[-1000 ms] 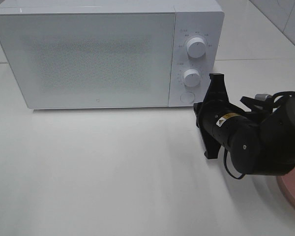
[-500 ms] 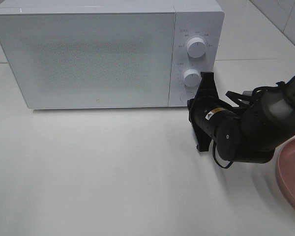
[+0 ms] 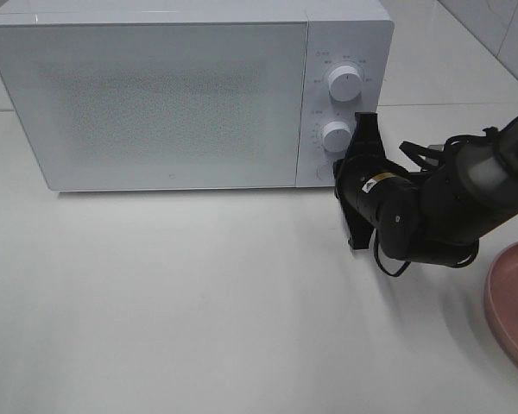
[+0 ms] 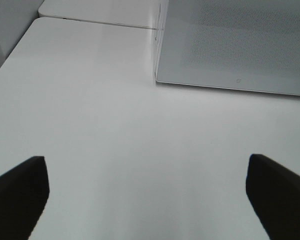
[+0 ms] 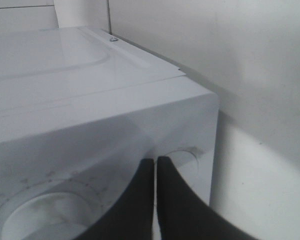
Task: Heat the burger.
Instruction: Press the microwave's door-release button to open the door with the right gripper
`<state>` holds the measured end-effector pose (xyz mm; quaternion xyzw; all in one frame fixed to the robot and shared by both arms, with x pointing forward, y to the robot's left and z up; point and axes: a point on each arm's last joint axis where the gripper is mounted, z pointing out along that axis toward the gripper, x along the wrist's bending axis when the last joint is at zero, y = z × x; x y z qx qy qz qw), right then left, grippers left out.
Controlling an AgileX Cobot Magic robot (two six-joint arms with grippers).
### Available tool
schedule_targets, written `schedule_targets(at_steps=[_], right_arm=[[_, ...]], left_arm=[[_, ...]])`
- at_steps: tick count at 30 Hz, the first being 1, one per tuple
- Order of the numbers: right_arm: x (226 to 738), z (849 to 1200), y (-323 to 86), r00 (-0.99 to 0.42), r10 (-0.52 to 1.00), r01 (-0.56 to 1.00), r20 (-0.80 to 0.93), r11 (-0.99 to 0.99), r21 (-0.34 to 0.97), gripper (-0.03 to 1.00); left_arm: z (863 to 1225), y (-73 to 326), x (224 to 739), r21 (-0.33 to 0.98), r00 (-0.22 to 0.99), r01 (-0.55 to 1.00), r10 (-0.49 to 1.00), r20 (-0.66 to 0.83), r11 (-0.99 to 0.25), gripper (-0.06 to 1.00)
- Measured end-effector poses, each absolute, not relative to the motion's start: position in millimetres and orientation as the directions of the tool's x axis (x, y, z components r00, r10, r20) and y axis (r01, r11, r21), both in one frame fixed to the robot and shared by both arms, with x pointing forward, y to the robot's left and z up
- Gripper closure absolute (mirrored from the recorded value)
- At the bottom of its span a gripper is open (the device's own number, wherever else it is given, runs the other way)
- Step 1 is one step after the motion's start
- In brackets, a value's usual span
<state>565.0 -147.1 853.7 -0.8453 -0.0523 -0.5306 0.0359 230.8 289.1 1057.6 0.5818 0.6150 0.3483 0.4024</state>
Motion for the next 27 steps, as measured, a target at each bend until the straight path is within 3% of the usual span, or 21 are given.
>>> schedule_targets(at_steps=[27], right_arm=[[574.8,844.3,-141.1,0.412,0.038,0.123,0.910,-0.992,-0.014,0.97]], left_arm=[[1057.6,289.1,230.8,0.897,0.001,0.435,0.996,-0.090,0.080,-0.05]])
